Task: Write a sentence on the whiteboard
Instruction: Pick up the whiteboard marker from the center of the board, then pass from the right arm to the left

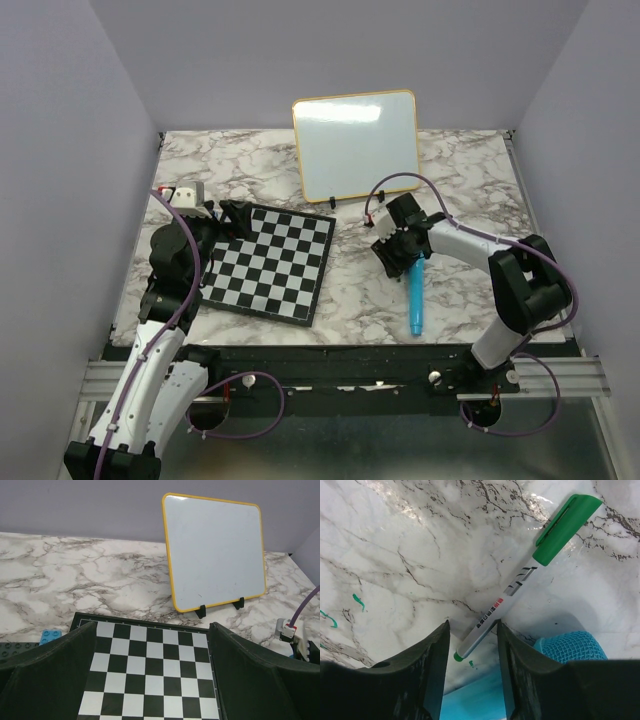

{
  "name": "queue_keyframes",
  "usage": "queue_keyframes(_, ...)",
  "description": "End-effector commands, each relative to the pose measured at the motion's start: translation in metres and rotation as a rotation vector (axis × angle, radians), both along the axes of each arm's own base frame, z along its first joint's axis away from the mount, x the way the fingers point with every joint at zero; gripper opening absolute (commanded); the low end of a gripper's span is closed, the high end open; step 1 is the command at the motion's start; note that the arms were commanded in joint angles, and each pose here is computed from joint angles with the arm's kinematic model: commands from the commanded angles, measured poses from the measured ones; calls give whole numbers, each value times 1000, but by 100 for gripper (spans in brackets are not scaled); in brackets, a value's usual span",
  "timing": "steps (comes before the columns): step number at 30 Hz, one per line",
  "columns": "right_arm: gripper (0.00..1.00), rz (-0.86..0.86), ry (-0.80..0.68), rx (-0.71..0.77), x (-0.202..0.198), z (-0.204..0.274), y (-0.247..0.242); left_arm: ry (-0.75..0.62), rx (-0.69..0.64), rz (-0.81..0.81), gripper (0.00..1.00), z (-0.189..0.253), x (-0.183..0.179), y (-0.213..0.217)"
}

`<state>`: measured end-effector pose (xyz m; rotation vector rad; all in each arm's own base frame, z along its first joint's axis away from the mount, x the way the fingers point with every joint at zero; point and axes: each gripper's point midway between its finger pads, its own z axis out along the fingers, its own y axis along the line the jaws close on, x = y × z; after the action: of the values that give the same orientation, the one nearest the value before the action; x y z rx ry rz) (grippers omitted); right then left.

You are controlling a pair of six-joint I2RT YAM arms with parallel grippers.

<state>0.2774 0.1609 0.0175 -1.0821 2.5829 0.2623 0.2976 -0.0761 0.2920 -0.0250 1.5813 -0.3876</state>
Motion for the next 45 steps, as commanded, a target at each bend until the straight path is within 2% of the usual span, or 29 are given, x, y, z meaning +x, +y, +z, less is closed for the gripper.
queue_keyframes(1,46,-12,-12,-38,7,-4,-5,-36,-5,-37,99,9,-4,-6)
queue_keyframes(3,41,-8,-2,-41,6,-6,-5,-38,-7,-46,99,10,-5,-8)
queue_keyframes(7,22,2,23,-56,3,-11,-7,-59,-16,-103,99,15,-8,-17)
queue_keyframes(13,10,14,44,-48,-1,-11,-5,-88,-35,-256,99,21,-18,-43)
queue_keyframes(17,3,85,68,72,-8,4,16,-88,-45,-403,99,19,-28,-66)
queue_keyframes(20,1,144,54,170,-13,25,32,-54,-73,-490,99,16,-32,-81)
queue_keyframes(23,1,183,6,230,-14,44,39,53,-218,-574,99,7,-34,-99)
queue_keyframes(24,1,192,-10,244,-14,49,41,137,-274,-593,98,-9,-28,-105)
queue_keyframes(25,1,201,-24,256,-15,52,41,240,-393,-631,96,-13,-33,-114)
queue_keyframes(27,1,235,-65,299,-17,67,46,406,-503,-648,93,-44,-30,-125)
queue_keyframes(28,1,251,-71,314,-19,70,47,426,-597,-675,93,-39,-32,-132)
queue_keyframes(30,1,299,-87,372,-26,82,55,478,-662,-681,93,-59,-39,-143)
queue_keyframes(34,1,361,-74,446,-39,95,63,493,-672,-690,91,-66,-41,-163)
queue_keyframes(40,1,425,-54,514,-53,106,71,547,-653,-748,76,-80,-40,-196)
queue_keyframes(43,1,441,-48,528,-56,109,73,581,-645,-765,65,-90,-39,-208)
queue_keyframes(45,1,456,-47,542,-59,112,74,605,-628,-776,62,-97,-40,-215)
